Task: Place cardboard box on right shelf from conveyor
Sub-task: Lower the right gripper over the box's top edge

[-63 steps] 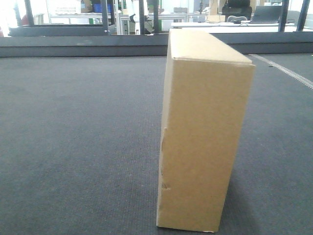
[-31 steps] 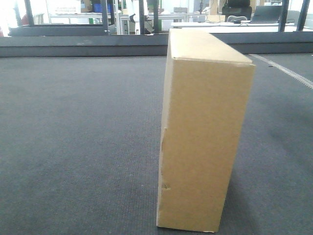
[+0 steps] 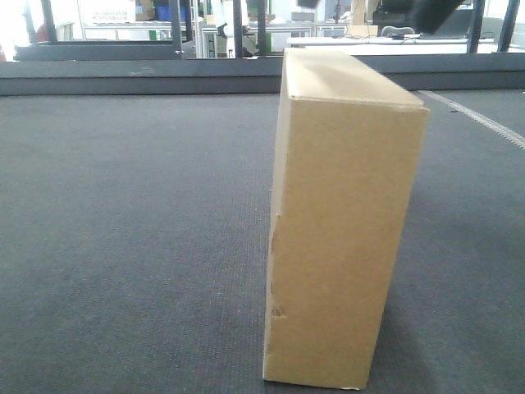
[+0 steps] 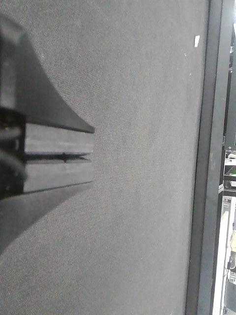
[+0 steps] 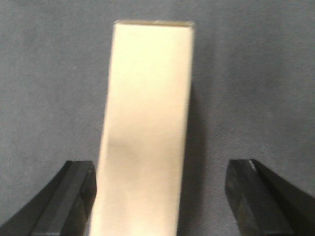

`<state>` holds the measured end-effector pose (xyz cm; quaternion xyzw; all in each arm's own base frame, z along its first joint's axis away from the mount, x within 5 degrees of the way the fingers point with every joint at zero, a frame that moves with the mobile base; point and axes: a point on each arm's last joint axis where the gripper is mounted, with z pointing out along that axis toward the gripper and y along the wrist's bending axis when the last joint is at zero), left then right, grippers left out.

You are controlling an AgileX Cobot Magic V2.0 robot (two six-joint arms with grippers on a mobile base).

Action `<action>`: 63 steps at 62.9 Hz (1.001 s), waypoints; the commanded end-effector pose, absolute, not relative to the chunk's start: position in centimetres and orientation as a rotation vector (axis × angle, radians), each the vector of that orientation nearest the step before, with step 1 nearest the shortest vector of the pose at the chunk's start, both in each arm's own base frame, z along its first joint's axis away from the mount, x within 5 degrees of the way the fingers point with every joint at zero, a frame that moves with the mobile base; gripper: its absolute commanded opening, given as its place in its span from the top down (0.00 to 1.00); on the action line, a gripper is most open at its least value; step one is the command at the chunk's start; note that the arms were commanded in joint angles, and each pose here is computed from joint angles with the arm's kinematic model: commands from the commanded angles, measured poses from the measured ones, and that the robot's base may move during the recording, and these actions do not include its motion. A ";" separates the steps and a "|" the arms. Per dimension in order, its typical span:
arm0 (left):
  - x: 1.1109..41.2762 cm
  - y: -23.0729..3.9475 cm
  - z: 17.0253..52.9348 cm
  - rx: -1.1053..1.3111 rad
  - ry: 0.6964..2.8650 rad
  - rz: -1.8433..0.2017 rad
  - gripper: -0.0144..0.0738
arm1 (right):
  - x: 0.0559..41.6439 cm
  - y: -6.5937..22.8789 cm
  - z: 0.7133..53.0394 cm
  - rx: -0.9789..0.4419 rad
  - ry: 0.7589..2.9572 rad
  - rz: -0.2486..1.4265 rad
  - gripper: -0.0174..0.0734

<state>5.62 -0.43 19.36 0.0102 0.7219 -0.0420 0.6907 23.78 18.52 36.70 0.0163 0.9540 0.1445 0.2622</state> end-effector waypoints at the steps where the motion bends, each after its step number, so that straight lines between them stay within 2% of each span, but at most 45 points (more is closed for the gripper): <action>1: 5.6 -0.4 19.8 0.017 1.531 -0.098 0.97 | 23.3 18.8 38.8 0.017 2.482 0.465 0.11; 63: 5.6 -0.4 19.8 0.017 1.531 -0.098 0.97 | 23.1 21.1 35.7 0.044 2.685 0.401 0.11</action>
